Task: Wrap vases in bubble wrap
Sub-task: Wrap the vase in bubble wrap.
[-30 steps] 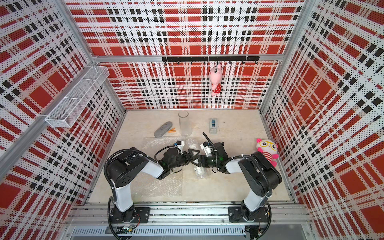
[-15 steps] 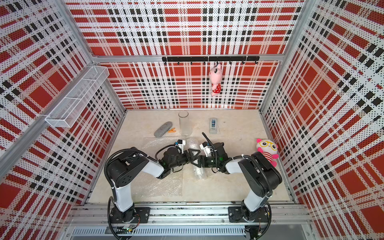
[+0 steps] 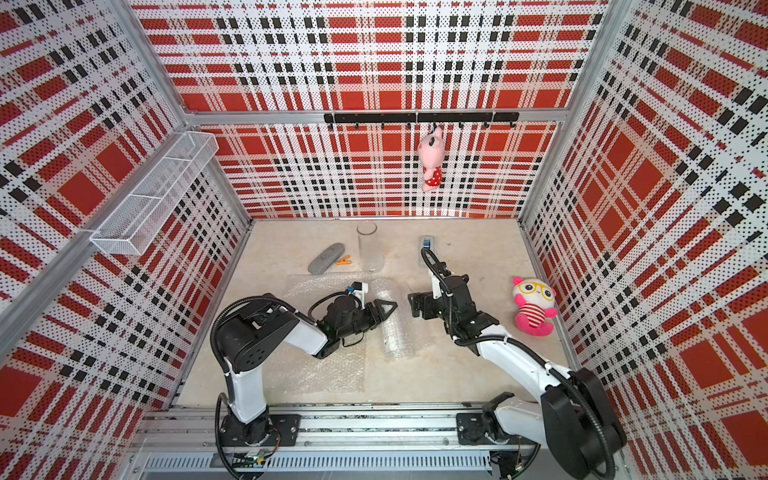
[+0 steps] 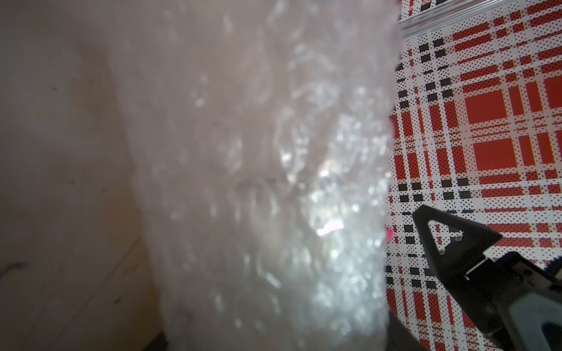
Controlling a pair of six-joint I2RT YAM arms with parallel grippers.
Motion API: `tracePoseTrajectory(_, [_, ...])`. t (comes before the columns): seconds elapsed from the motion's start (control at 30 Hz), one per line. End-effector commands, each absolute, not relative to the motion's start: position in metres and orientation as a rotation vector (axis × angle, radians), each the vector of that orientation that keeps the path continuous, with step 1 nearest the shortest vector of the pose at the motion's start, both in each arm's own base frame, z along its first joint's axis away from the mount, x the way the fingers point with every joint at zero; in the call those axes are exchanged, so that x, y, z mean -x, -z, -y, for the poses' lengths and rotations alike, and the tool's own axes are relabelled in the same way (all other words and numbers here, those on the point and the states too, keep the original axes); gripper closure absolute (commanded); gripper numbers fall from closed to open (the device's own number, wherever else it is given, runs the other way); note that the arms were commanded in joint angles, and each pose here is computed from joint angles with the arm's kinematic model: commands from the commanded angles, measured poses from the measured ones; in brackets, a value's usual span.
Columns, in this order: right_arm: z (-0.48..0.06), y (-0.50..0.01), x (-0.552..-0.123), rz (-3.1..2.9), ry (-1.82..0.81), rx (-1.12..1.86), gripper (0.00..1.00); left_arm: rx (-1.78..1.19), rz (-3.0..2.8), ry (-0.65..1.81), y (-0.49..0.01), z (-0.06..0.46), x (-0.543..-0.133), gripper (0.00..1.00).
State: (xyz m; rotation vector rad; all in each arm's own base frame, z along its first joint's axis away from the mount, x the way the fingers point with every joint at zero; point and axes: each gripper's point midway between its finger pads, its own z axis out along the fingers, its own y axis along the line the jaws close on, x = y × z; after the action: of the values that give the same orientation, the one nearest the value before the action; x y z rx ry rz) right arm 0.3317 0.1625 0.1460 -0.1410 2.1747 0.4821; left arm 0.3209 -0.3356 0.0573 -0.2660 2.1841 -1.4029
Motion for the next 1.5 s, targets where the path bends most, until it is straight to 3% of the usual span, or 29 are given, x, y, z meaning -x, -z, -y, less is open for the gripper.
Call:
tracePoseTrajectory(0.0, [-0.138,-0.144,-0.355,-2.213,-0.488,-0.011,0.25,0.195,-2.229,1.352,-0.043,0.339,-0.315,0.67])
tracePoseTrajectory(0.17, [-0.191,-0.109,-0.346,-2.363,-0.883,0.143,0.62,0.18,-2.214,1.365,-0.05,0.341,-0.314,0.67])
tracePoseTrajectory(0.23, [-0.198,-0.11,-0.338,-2.337,-0.96,0.164,0.64,0.18,-2.212,1.365,-0.052,0.341,-0.315,0.66])
tracePoseTrajectory(0.37, [-0.222,-0.119,-0.31,-2.307,-1.091,0.275,0.52,0.19,-2.209,1.363,-0.053,0.34,-0.316,0.66])
tracePoseTrajectory(0.63, [-0.253,-0.093,-0.257,-2.346,-1.116,0.374,0.32,0.232,-2.185,1.388,-0.059,0.342,-0.322,0.65])
tracePoseTrajectory(1.1, [-0.288,-0.071,-0.24,-2.397,-0.957,0.507,0.23,0.324,-2.1,1.519,-0.077,0.34,-0.322,0.63])
tracePoseTrajectory(1.37, [-0.289,-0.071,-0.245,-2.398,-0.932,0.473,0.22,0.328,-1.997,1.657,-0.097,0.34,-0.319,0.68])
tracePoseTrajectory(1.47, [-0.289,-0.067,-0.244,-2.42,-0.898,0.474,0.15,0.334,-1.985,1.662,-0.1,0.339,-0.32,0.71])
